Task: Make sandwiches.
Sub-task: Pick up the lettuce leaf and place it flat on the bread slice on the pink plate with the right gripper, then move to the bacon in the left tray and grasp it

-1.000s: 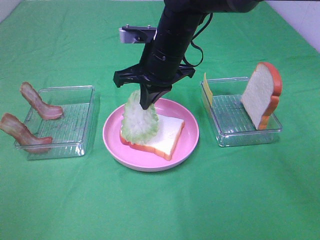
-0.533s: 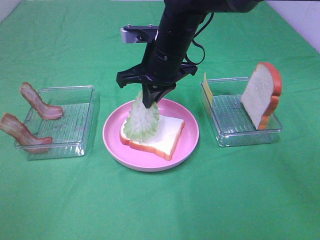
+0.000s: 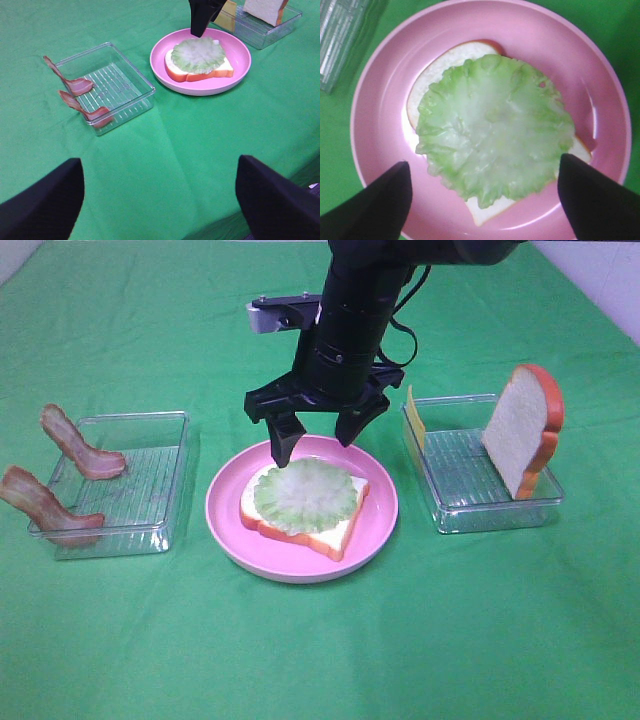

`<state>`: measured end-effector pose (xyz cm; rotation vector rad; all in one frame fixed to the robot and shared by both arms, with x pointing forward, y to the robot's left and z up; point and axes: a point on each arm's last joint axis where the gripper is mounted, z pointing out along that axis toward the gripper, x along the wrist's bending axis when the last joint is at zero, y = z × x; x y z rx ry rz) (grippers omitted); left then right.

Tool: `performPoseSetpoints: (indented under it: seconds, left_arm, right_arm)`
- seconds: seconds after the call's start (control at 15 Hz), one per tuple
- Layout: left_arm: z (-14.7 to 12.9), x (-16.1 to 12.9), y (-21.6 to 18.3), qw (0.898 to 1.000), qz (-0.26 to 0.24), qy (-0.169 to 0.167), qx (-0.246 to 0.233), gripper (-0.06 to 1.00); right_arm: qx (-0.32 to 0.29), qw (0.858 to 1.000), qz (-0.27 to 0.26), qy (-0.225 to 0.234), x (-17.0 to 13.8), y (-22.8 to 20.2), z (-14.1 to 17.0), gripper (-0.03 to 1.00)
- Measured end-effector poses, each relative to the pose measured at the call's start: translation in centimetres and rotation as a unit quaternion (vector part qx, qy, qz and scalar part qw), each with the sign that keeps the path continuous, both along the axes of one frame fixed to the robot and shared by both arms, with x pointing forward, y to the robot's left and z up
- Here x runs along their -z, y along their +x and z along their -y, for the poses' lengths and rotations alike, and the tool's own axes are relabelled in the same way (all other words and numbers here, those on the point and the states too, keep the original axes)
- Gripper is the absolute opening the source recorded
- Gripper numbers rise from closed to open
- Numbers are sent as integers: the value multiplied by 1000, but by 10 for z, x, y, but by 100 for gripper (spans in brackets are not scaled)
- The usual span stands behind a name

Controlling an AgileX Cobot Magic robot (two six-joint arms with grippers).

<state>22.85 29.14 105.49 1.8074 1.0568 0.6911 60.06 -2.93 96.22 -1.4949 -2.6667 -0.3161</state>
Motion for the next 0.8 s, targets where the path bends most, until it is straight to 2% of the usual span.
performPoseSetpoints:
  seconds: [0.2, 0.6, 0.8]
  left_arm:
    - [0, 0, 0, 1000, 0, 0, 0, 79]
    - [0, 0, 0, 1000, 0, 0, 0, 79]
    - [0, 0, 0, 1000, 0, 0, 0, 79]
  right_arm:
    - [-14, 999, 19, -27, -34, -2, 8, 77]
    - [-10, 997, 70, -5, -112, -26, 27, 77]
    - [-8, 993, 118, 18, -165, -49, 45, 77]
